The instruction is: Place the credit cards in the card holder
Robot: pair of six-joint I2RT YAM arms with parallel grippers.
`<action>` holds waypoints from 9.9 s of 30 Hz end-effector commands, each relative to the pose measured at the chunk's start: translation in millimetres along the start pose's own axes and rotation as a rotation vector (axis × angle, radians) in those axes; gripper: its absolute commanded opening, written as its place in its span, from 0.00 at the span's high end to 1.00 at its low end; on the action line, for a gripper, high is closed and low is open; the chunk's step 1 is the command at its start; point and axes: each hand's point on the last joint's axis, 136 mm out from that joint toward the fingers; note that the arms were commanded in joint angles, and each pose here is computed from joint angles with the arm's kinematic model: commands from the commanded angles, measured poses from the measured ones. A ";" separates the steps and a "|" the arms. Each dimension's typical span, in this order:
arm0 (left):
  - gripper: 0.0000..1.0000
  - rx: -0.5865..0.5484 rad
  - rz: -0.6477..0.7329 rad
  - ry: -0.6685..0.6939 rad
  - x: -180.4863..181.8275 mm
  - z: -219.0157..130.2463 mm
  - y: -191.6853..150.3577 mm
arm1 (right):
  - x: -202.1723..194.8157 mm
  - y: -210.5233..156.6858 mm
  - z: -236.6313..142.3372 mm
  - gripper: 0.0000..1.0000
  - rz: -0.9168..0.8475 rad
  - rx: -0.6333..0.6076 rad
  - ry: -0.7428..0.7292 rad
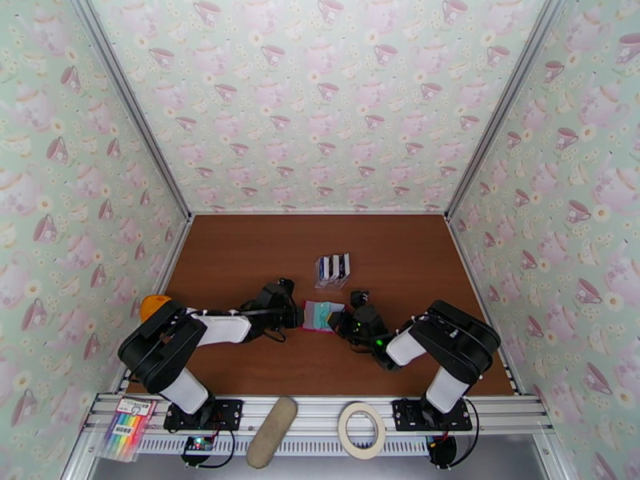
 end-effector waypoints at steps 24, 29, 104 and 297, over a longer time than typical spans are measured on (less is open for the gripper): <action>0.85 0.233 -0.050 0.092 29.4 8.3 -71.8 | 10.7 14.7 -24.6 0.61 -0.335 0.007 -0.462; 0.87 0.236 -0.054 0.082 27.4 8.2 -75.4 | 14.1 15.9 -18.1 0.61 -0.420 0.041 -0.545; 0.87 0.245 -0.088 0.051 28.9 12.5 -93.0 | 18.1 -3.4 27.5 0.52 -0.500 0.153 -0.597; 0.45 0.233 -0.031 -0.018 14.2 15.8 -59.4 | -26.0 73.4 -4.5 0.56 -0.355 0.133 -0.574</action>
Point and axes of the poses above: each hand's point on the last joint's axis, 136 mm out from that joint toward the fingers, its own z axis out along the fingers, its own x axis along the line the jaws close on, y = z × x
